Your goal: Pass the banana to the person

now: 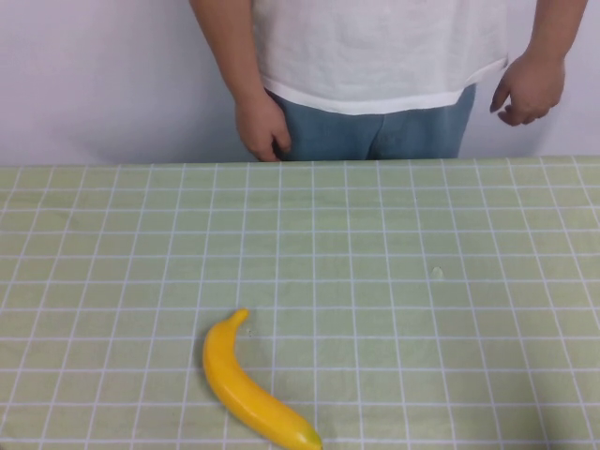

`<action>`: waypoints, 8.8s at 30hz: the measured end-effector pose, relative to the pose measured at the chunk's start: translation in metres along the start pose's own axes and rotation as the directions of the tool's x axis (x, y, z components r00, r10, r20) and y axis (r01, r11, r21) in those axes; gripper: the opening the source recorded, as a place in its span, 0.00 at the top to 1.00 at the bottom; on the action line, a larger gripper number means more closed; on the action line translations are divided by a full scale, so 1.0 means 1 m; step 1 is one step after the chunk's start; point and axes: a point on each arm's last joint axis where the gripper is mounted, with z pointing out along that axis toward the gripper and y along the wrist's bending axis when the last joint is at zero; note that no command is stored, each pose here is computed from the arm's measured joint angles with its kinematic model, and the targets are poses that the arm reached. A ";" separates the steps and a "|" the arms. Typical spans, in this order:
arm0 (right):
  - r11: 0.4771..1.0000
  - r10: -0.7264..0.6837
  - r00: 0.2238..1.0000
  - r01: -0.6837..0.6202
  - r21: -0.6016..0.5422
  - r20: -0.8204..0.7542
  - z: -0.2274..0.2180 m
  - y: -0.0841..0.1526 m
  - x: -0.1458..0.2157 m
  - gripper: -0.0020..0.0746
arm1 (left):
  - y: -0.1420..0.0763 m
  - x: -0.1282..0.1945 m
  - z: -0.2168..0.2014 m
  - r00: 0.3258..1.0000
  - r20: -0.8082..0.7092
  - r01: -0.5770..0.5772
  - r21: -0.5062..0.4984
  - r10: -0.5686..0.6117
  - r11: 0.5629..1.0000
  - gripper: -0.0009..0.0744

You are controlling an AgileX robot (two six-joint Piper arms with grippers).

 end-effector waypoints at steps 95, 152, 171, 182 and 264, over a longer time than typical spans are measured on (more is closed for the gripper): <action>1.000 0.000 1.000 0.000 0.000 0.000 0.000 0.000 0.000 0.98 | -0.135 0.215 0.199 -0.145 -0.185 -0.351 0.928 0.972 0.124 0.60; 1.000 0.000 1.000 0.000 0.000 0.000 0.000 0.000 0.000 0.98 | -0.204 0.013 0.335 0.471 -0.685 -0.392 0.401 0.555 0.828 0.60; 1.000 0.000 1.000 0.000 0.000 0.000 0.000 0.000 0.000 0.98 | -0.212 -0.052 0.287 0.563 -0.543 -0.396 0.484 0.622 0.781 0.11; 1.000 0.000 1.000 0.000 0.000 0.000 0.000 0.000 0.000 0.98 | -0.160 -0.108 0.199 0.583 -0.512 -0.479 0.411 0.631 0.776 0.93; 1.000 0.000 1.000 0.000 0.000 0.000 0.000 0.000 0.000 0.98 | 0.037 0.149 -0.024 0.969 -0.019 -0.241 -0.300 0.246 0.923 0.98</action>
